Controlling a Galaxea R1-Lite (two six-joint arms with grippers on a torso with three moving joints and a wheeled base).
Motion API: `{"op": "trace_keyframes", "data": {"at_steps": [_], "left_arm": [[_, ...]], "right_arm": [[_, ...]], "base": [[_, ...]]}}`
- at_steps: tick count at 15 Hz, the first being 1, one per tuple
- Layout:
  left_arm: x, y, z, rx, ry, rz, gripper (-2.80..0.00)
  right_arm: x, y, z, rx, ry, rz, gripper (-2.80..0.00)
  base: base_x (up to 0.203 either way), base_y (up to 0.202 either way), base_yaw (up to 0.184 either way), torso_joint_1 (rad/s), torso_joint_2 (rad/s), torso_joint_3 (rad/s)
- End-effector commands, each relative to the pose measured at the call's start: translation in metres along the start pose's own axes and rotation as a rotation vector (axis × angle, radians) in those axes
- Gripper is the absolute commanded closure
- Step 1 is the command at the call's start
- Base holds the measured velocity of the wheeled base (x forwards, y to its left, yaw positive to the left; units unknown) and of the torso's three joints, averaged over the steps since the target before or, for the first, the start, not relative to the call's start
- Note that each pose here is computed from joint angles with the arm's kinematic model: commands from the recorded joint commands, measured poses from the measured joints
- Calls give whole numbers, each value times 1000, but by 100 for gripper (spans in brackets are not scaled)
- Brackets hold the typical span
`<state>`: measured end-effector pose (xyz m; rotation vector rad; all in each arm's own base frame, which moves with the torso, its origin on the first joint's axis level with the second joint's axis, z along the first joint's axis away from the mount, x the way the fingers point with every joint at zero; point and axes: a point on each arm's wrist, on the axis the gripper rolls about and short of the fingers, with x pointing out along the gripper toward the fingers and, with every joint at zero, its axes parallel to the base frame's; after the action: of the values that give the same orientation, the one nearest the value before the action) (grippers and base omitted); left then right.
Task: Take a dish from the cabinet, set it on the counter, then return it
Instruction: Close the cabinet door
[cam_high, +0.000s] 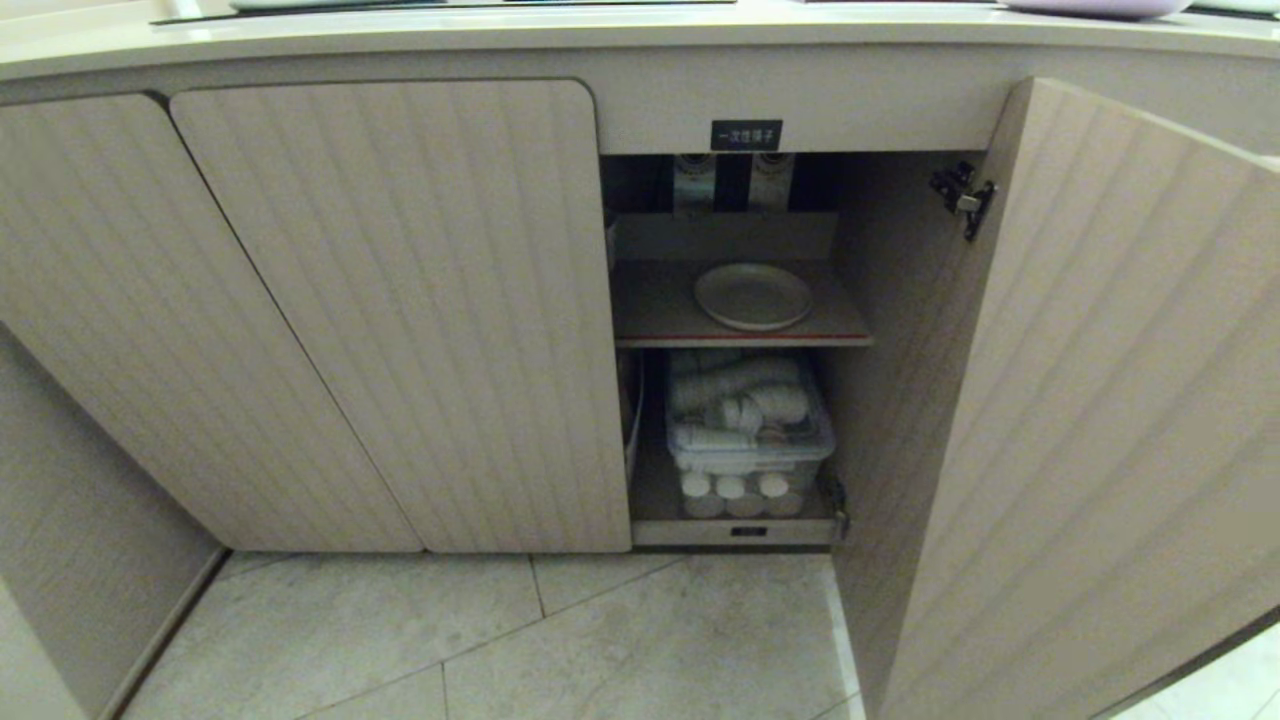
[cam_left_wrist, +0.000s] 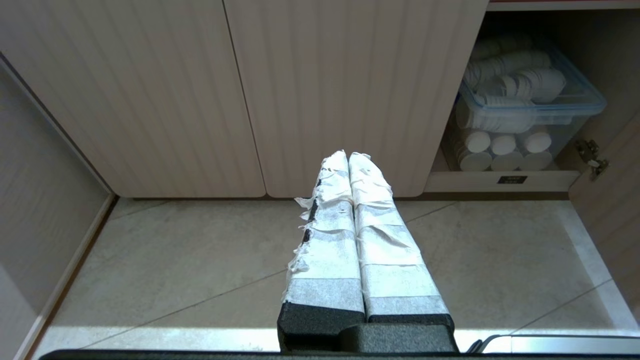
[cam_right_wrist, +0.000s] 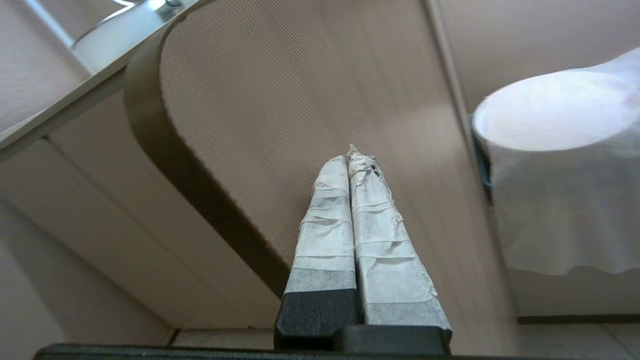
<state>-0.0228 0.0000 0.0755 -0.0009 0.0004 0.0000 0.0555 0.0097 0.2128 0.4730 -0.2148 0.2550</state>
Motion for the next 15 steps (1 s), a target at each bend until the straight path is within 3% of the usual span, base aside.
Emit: {"op": "trace_keyframes", "data": {"at_steps": [1, 15], "left_arm": [[0, 0, 0, -1, 0, 0, 0], [0, 0, 0, -1, 0, 0, 0]], "right_arm": [[9, 0, -3, 12, 34, 18, 0], [56, 3, -18, 85, 80, 85, 0]], "base": [[0, 0, 0, 0, 0, 0], [0, 0, 0, 0, 0, 0]]}}
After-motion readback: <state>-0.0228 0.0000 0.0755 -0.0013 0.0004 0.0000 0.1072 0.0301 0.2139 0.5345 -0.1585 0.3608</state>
